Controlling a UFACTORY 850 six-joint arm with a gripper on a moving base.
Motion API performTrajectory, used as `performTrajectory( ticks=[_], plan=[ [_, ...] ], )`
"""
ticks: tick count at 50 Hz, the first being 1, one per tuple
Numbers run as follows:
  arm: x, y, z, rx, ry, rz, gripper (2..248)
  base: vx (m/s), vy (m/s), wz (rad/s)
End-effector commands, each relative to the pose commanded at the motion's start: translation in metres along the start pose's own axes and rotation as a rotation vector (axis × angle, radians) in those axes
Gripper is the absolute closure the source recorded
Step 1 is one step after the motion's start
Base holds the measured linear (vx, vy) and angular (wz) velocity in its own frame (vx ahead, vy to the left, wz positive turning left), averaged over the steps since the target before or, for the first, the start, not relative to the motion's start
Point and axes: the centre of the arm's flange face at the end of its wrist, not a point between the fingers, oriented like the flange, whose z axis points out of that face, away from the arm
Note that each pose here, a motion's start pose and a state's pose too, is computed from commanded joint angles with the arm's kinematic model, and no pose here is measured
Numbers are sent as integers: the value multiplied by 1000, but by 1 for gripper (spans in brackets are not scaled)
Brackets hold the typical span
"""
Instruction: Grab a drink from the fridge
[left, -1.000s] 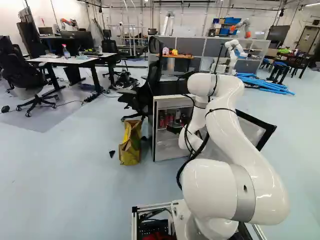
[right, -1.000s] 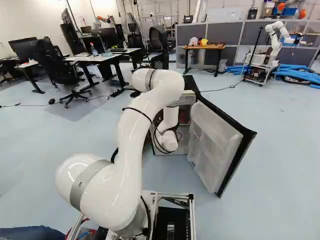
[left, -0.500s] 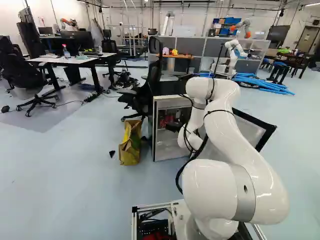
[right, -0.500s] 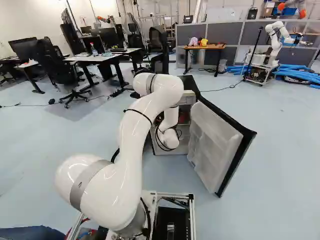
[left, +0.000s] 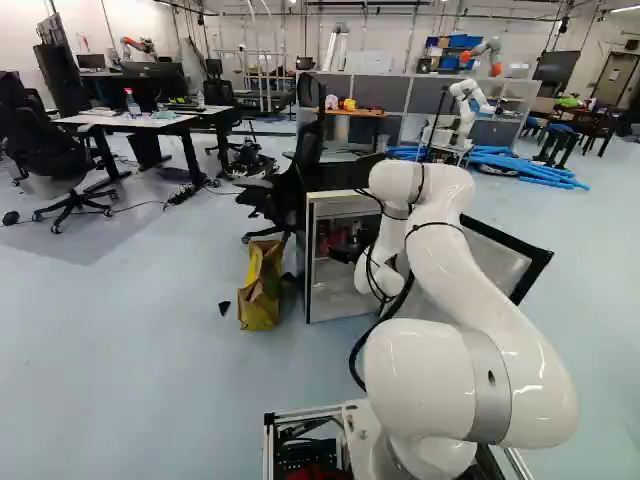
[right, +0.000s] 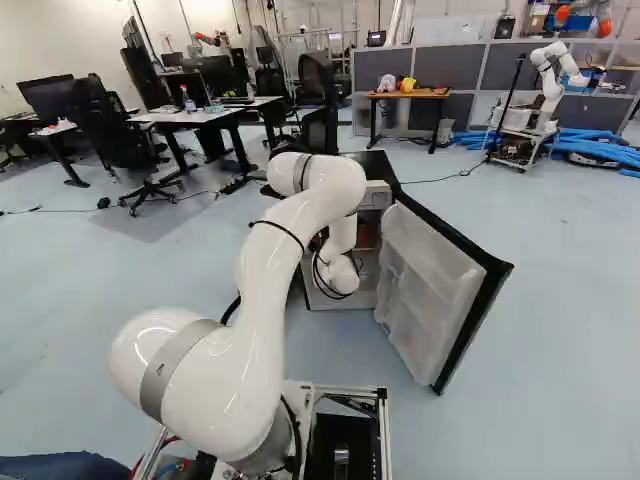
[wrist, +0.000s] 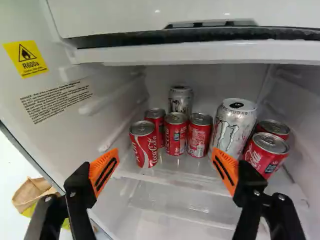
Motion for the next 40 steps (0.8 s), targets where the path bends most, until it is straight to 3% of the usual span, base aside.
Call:
performTrajectory(
  ticks=[40],
  plan=[
    [-8,-6,18,87,-50,-37,3,0,0,0]
  ],
)
